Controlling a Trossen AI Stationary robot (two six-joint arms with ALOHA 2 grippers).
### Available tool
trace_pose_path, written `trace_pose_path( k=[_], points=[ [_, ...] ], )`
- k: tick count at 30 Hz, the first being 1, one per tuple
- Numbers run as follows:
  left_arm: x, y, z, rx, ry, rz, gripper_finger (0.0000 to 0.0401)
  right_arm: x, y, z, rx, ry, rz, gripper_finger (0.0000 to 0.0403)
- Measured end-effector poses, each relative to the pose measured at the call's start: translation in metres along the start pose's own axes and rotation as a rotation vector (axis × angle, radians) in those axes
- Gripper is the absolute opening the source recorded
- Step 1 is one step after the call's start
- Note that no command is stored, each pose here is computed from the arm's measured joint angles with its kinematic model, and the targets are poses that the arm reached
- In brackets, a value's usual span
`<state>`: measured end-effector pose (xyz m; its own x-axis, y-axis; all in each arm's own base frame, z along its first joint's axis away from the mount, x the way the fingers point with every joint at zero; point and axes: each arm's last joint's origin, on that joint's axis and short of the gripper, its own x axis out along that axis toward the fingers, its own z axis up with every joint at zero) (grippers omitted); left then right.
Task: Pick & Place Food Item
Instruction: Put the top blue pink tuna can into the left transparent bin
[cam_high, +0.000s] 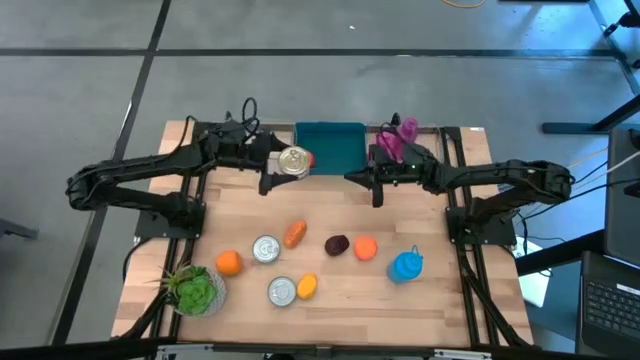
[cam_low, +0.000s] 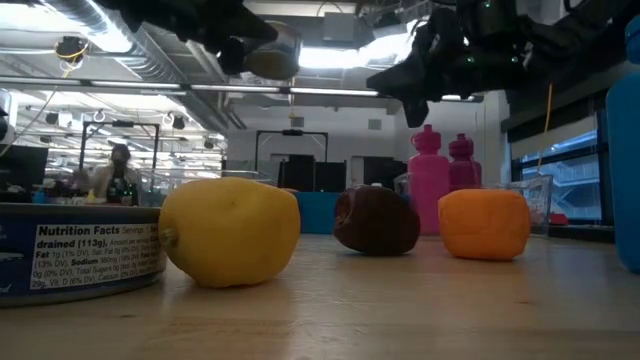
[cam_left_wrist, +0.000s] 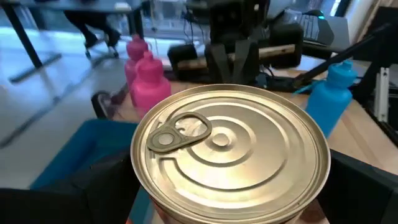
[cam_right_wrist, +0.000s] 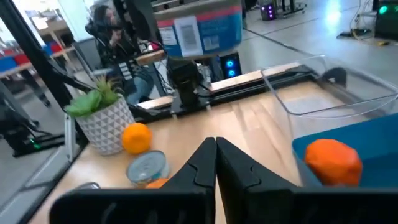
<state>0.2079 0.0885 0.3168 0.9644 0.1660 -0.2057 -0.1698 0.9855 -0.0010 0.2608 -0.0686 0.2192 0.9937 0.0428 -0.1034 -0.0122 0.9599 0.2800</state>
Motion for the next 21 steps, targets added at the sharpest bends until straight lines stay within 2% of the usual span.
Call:
trace_pose_path(
  k=[5,9,12,16,21],
  points=[
    [0.010,-0.016,0.000,0.093,-0.003,0.040,0.0400,0.014,-0.001,0.006,0.051,-0.052,0.092,0.0021],
    [0.022,-0.027,-0.002,0.164,-0.006,0.065,0.0400,0.031,-0.009,0.010,0.094,-0.026,0.153,0.0056],
    [0.029,-0.032,-0.005,0.208,0.003,0.081,0.0400,0.043,-0.018,0.014,0.150,0.013,0.240,0.0106],
    [0.032,-0.037,-0.007,0.256,0.021,0.121,0.0400,0.051,-0.026,0.014,0.235,0.078,0.348,0.0192],
    [0.031,-0.040,-0.009,0.310,0.060,0.189,0.0400,0.052,-0.027,0.015,0.272,0.068,0.337,0.0301]
  ],
)
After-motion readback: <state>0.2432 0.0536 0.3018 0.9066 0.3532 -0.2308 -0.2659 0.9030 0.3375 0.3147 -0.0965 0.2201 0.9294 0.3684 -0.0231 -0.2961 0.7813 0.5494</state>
